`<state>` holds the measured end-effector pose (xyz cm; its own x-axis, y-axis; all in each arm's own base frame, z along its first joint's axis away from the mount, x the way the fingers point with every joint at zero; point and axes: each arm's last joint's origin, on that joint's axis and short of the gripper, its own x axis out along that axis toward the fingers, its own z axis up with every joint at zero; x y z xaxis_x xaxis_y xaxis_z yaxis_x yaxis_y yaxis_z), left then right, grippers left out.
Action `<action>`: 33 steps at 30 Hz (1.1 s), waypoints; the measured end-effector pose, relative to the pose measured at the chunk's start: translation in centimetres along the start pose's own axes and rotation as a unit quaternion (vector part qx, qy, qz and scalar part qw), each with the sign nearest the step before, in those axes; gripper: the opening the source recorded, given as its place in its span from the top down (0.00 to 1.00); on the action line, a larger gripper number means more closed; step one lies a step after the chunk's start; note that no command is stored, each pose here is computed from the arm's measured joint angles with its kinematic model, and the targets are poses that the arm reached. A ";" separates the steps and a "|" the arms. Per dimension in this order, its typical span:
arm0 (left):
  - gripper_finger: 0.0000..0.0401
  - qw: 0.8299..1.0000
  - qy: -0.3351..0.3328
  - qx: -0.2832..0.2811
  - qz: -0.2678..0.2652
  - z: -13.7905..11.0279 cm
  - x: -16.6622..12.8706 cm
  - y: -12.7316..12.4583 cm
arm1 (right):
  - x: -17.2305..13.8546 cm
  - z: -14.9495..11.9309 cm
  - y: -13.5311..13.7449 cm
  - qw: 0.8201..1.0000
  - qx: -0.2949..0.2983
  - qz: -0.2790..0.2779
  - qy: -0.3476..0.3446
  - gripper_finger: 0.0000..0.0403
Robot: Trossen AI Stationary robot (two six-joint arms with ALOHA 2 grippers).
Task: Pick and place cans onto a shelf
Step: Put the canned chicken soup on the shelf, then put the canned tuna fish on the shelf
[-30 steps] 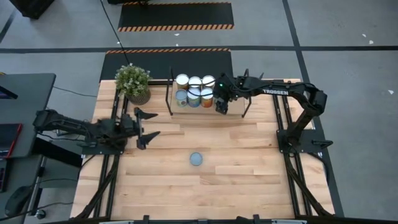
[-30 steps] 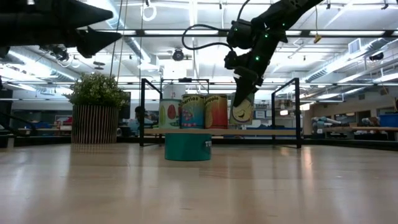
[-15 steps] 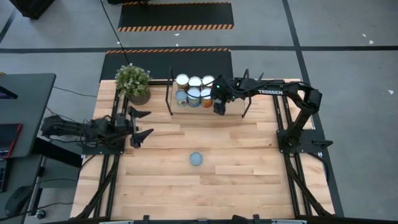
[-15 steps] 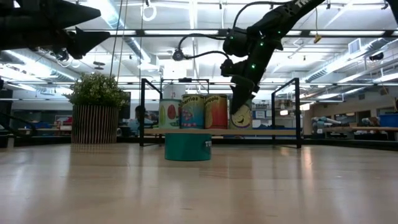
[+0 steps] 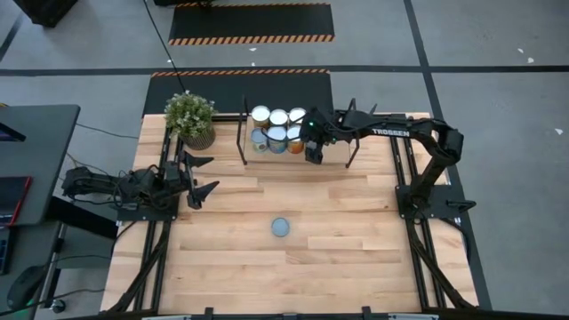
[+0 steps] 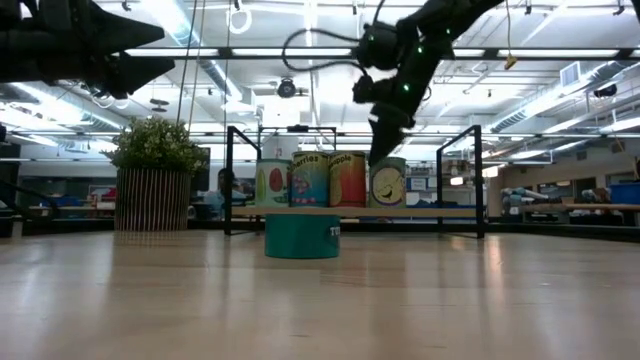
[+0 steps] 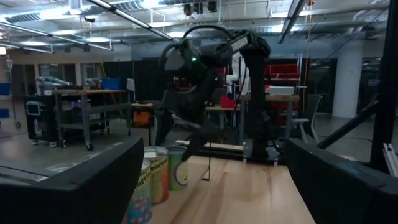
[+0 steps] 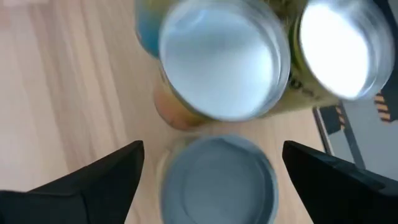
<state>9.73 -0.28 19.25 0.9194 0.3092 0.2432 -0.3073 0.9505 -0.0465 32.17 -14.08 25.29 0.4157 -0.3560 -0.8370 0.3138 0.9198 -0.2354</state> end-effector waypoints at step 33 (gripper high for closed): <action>0.02 0.989 -0.126 -0.020 -0.068 2.4 -0.5 -0.1 | 1.6 3.6 26.4 0.980 -0.107 0.164 -0.023 0.04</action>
<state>8.72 -0.56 21.47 0.8592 0.1651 0.4843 -0.1704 0.9848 -0.0335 44.21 9.02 19.57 0.5039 -0.0381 -0.8629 -0.0271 0.9978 -0.0598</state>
